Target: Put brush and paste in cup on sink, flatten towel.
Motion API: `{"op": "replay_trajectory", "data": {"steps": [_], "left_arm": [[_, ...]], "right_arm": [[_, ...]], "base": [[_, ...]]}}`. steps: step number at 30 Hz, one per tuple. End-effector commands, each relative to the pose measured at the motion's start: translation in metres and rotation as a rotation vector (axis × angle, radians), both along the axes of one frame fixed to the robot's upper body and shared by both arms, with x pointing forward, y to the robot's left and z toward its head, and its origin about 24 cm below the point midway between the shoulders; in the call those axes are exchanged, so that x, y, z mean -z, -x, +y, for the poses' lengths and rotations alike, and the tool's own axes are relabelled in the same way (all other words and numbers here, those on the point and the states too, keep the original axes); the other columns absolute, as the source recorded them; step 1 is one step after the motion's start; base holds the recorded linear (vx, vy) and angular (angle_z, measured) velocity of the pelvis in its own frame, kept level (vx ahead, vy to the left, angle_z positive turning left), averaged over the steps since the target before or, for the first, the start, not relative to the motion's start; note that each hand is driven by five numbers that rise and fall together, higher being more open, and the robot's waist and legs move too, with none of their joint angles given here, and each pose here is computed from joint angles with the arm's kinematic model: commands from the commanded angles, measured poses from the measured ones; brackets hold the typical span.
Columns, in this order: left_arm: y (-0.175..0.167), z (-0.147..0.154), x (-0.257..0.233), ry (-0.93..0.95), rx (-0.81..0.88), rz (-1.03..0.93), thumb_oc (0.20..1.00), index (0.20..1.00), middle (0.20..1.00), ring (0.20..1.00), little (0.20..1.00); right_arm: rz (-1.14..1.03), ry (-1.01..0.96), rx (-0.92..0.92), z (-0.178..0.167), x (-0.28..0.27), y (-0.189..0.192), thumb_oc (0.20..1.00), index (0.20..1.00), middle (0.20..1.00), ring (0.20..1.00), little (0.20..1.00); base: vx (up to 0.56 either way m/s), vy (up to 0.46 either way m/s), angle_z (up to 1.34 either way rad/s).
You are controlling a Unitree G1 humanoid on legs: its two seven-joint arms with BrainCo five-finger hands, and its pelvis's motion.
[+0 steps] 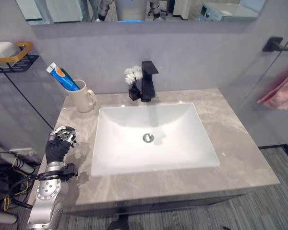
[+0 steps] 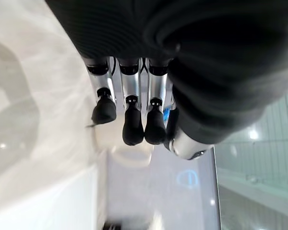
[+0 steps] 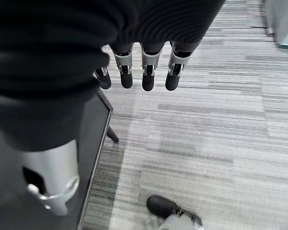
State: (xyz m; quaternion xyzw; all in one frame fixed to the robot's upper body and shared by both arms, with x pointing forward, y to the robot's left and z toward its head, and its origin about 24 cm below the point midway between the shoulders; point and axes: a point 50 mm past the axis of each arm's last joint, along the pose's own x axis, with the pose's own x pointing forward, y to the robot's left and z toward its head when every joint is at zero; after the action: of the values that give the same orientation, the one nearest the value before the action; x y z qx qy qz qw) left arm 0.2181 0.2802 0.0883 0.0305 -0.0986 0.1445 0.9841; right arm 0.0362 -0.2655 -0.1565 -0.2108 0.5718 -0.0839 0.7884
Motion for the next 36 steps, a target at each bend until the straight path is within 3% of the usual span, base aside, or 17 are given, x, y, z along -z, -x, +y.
{"op": "replay_trajectory", "data": {"steps": [1,8,15,19,26,36], "left_arm": [[0.01,0.014,-0.032,-0.11,-0.031,-0.125,0.2,0.2,0.2,0.2,0.2],[0.031,0.028,-0.05,-0.194,-0.059,-0.147,0.2,0.2,0.2,0.2,0.2],[0.038,0.039,-0.045,-0.204,-0.081,-0.091,0.2,0.2,0.2,0.2,0.2],[0.031,0.058,-0.022,-0.098,-0.089,0.034,0.2,0.2,0.2,0.2,0.2],[-0.003,0.113,-0.055,-0.332,-0.254,0.117,0.2,0.2,0.2,0.2,0.2],[-0.013,0.114,-0.064,-0.33,-0.293,0.076,0.2,0.2,0.2,0.2,0.2]], "right_arm": [[-0.058,-0.006,-0.048,0.002,-0.003,-0.023,1.0,1.0,1.0,1.0,1.0],[-0.042,-0.045,-0.137,0.014,0.0,-0.024,1.0,1.0,1.0,1.0,1.0],[-0.025,-0.03,-0.116,0.006,-0.001,-0.017,1.0,1.0,1.0,1.0,1.0],[-0.006,-0.012,-0.123,-0.004,-0.004,-0.014,1.0,1.0,1.0,1.0,1.0],[-0.048,-0.027,-0.183,-0.007,-0.01,-0.025,1.0,1.0,1.0,1.0,1.0],[-0.023,-0.035,-0.199,-0.005,-0.008,-0.019,1.0,1.0,1.0,1.0,1.0]], "base": [[0.06,0.177,-0.24],[0.06,0.12,-0.21],[0.04,0.029,0.05],[0.04,0.031,-0.1],[-0.01,0.002,-0.17],[0.03,0.002,-0.09]]}}
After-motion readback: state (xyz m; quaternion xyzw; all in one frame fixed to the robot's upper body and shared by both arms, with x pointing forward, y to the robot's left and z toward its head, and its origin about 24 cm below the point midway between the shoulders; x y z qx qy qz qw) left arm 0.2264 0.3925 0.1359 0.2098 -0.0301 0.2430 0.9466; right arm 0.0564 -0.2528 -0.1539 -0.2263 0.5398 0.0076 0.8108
